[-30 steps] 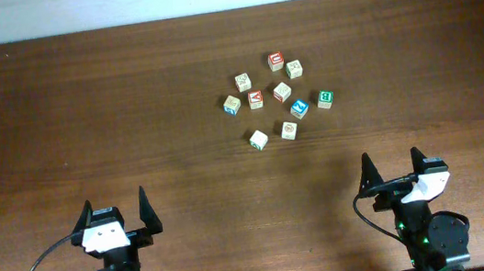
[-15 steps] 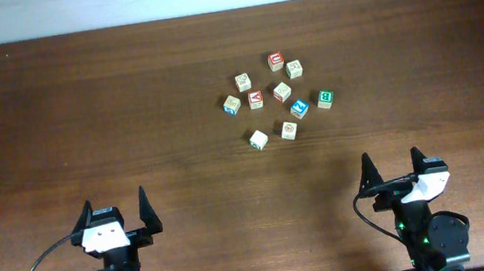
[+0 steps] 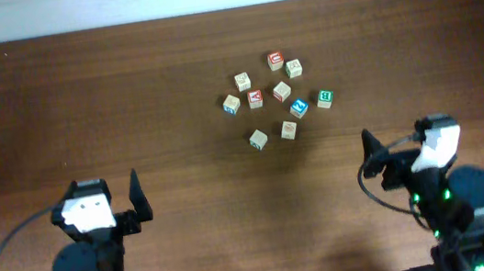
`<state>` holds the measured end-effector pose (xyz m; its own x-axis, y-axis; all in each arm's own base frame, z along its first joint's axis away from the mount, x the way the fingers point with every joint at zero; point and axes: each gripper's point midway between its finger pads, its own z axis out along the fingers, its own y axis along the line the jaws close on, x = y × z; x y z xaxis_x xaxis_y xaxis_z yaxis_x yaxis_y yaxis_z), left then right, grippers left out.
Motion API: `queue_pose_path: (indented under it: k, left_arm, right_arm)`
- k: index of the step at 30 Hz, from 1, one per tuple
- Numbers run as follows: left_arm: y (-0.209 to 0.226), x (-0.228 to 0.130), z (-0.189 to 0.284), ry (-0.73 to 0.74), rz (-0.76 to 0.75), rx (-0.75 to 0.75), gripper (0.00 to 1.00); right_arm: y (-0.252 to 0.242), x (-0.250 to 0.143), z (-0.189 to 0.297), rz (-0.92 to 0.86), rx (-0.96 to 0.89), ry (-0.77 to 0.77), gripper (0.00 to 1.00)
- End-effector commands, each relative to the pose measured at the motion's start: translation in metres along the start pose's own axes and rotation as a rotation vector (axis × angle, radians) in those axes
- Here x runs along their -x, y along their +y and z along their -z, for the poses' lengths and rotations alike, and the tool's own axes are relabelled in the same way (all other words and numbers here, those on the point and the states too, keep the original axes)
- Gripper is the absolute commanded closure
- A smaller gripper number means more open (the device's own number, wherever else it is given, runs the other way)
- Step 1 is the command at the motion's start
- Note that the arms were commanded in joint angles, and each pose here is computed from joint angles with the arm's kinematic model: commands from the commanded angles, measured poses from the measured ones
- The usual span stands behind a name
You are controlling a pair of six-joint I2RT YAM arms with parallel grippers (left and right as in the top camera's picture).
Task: Rotate 3 blocks
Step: 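Reach the right gripper to the green B block and grasp it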
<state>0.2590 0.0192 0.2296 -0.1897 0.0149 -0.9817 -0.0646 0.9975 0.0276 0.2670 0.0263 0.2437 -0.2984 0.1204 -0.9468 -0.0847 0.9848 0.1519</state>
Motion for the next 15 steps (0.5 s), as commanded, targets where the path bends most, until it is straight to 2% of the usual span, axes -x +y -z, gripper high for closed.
queue_pose_path:
  k: [1, 4, 7, 9, 11, 14, 15]
  left_arm:
    - [0.001, 0.049, -0.012, 0.074, -0.01, -0.008, 0.01]
    - [0.003, 0.076, -0.043, 0.28, -0.013, -0.017, 0.01]
    - [-0.006, 0.075, -0.07, 0.504, -0.02, -0.088, 0.01]
    - [-0.014, 0.068, -0.084, 0.639, 0.001, -0.137, 0.01]
    - [-0.018, 0.044, -0.105, 0.739, 0.018, -0.16, 0.01]
    - [-0.042, 0.018, -0.118, 0.827, 0.105, -0.289, 0.01]
    - [-0.042, 0.015, -0.12, 0.835, 0.106, -0.289, 0.01]
  right_arm:
    - [0.014, 0.037, -0.013, 0.01, 0.033, 0.154, 0.02]
    - [0.017, 0.049, -0.035, -0.019, 0.022, 0.393, 0.01]
    - [0.028, 0.03, -0.058, -0.058, 0.091, 0.535, 0.02]
    - [0.026, 0.018, -0.068, -0.067, 0.09, 0.585, 0.02]
    - [0.022, 0.011, -0.081, -0.064, 0.074, 0.603, 0.02]
    - [0.02, 0.005, -0.085, -0.043, 0.075, 0.621, 0.02]
    - [0.02, 0.003, -0.086, -0.045, 0.074, 0.631, 0.02]
